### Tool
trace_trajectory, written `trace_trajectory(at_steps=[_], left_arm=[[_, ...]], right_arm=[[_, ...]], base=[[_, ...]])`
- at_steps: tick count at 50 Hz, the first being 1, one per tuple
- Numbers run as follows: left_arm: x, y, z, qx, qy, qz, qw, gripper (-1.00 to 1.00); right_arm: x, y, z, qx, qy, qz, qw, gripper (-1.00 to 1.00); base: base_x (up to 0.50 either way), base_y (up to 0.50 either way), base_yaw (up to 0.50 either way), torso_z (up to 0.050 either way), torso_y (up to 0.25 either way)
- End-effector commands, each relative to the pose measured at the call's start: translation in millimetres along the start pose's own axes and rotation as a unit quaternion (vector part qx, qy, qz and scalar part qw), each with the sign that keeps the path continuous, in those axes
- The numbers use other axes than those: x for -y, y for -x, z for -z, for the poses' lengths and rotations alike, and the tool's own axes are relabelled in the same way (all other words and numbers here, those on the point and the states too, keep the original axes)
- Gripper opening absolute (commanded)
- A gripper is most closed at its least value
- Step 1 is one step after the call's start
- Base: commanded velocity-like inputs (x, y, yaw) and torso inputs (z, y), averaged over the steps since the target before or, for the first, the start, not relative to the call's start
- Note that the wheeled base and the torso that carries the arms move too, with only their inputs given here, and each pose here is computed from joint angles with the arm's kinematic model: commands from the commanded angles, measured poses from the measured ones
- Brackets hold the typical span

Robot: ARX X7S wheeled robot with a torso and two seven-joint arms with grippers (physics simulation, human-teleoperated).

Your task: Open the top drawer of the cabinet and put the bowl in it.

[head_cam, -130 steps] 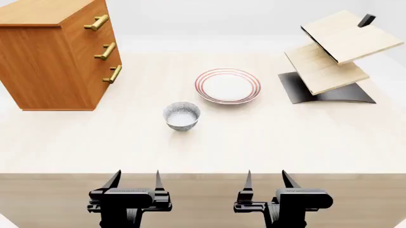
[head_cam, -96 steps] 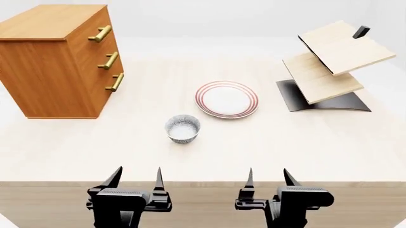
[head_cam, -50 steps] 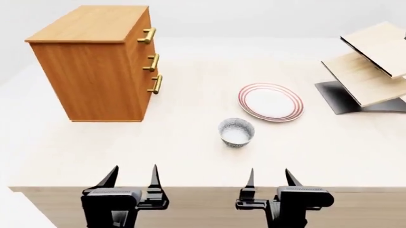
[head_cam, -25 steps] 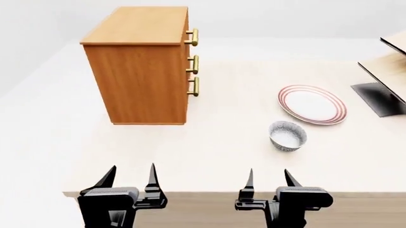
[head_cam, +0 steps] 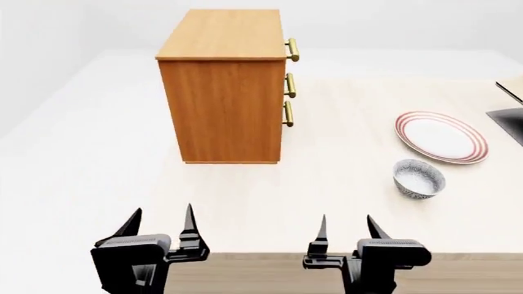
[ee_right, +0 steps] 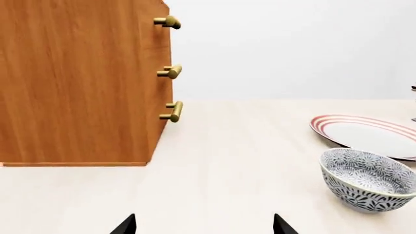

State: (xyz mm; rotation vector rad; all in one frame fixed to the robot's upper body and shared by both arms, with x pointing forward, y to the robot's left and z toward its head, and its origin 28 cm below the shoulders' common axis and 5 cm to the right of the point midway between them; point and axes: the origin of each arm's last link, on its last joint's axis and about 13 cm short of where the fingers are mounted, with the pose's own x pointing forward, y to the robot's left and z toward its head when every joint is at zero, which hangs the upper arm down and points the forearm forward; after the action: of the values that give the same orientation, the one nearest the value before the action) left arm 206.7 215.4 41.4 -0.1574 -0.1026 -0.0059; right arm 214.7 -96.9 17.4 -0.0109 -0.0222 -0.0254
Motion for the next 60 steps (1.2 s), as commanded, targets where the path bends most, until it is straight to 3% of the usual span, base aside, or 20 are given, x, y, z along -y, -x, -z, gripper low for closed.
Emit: trace_trajectory(at_steps=[1, 3, 9, 13, 18, 23, 29, 60], left_arm=[[-22.9, -39, -31, 0.054, -0.004, -0.075, 0.996, 1.0], [-35.4, -60, -46, 0.076, -0.009, -0.114, 0.991, 1.0], [-91.5, -132, -91, 0.125, -0.032, -0.29, 0.948, 1.0], [-121.3, -160, -99, 0.111, -0.057, -0.365, 0.922, 1.0], [-144.3, -177, -96, 0.081, -0.077, -0.419, 0.901, 1.0], [-151.6, -181, -98, 0.063, -0.074, -0.428, 0.898, 1.0], [-155.5, -180, -100, 0.048, -0.05, -0.433, 0.899, 1.0], [-166.3, -182, -119, 0.022, -0.092, -0.437, 0.894, 1.0]], right_arm=[[7.4, -10, -42, 0.062, 0.031, -0.012, 0.998, 1.0], [13.7, -18, -75, 0.104, 0.058, -0.015, 0.993, 1.0], [48.1, -70, -207, 0.225, 0.153, 0.008, 0.962, 1.0], [69.0, -118, -271, 0.205, 0.177, 0.032, 0.962, 1.0], [91.3, -168, -305, 0.143, 0.188, 0.081, 0.968, 1.0], [109.5, -200, -298, 0.052, 0.164, 0.127, 0.977, 1.0], [111.1, -211, -268, -0.04, 0.114, 0.114, 0.986, 1.0], [116.2, -212, -238, -0.027, 0.082, 0.126, 0.988, 1.0]], base=[[0.0, 0.0, 0.0, 0.0, 0.0], [0.0, 0.0, 0.0, 0.0, 0.0], [0.0, 0.0, 0.0, 0.0, 0.0], [0.0, 0.0, 0.0, 0.0, 0.0], [0.0, 0.0, 0.0, 0.0, 0.0], [0.0, 0.0, 0.0, 0.0, 0.0], [0.0, 0.0, 0.0, 0.0, 0.0], [0.0, 0.0, 0.0, 0.0, 0.0]])
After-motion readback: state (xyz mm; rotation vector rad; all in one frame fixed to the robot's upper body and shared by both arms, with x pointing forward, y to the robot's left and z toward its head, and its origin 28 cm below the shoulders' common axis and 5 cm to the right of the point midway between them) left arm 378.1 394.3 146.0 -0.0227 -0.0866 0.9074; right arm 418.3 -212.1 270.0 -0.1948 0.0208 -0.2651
